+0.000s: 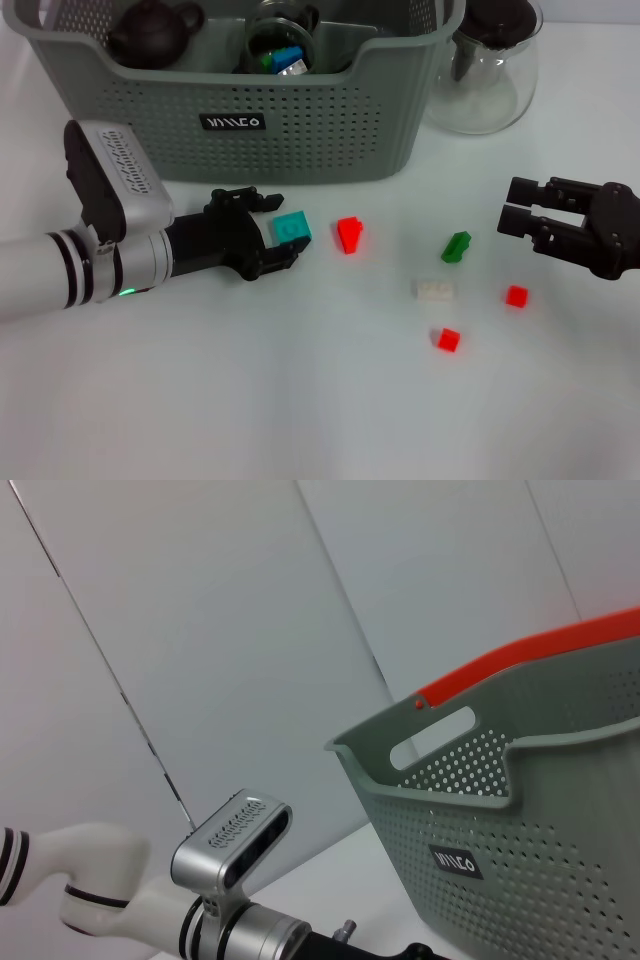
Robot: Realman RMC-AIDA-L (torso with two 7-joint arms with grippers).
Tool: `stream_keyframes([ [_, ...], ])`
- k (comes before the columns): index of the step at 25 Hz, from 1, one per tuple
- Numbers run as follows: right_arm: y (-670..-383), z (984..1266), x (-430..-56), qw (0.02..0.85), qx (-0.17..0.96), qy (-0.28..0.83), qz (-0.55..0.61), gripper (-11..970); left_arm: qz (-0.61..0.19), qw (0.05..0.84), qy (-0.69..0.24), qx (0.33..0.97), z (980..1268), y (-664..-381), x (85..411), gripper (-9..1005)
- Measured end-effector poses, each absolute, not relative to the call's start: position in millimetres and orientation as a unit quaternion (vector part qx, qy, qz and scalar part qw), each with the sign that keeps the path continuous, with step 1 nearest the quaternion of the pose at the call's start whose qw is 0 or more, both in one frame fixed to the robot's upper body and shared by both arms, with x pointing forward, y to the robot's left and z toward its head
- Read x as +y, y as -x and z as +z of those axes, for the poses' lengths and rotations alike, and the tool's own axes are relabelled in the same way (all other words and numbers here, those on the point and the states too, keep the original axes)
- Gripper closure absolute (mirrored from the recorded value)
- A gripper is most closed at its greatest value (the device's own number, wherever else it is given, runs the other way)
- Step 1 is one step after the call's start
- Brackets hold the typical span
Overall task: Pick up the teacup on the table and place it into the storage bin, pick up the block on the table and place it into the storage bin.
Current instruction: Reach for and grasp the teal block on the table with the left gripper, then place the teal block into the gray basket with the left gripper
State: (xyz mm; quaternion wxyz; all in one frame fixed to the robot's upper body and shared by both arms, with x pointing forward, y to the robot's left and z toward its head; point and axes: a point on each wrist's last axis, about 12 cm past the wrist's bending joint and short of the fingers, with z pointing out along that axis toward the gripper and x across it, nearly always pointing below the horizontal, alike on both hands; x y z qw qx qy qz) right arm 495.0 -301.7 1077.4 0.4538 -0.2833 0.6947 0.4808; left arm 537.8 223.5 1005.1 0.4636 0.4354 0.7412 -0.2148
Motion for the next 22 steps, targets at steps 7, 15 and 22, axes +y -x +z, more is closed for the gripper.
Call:
stream_keyframes([
  [7, -494.7, 1077.3, -302.5, 0.454, 0.695, 0.283, 0.480, 425, -0.214, 0.455, -0.445, 0.741, 1004.3, -538.4, 220.1, 456],
  [15, -494.5, 1077.6, -303.1, 0.454, 0.695, 0.284, 0.480, 424, -0.258, 0.477, -0.425, 0.725, 1020.1, -532.5, 232.2, 585],
  [22, -496.6, 1078.7, -302.0, 0.454, 0.694, 0.286, 0.480, 424, -0.381, 0.504, -0.371, 0.680, 1090.3, -522.0, 278.6, 579],
])
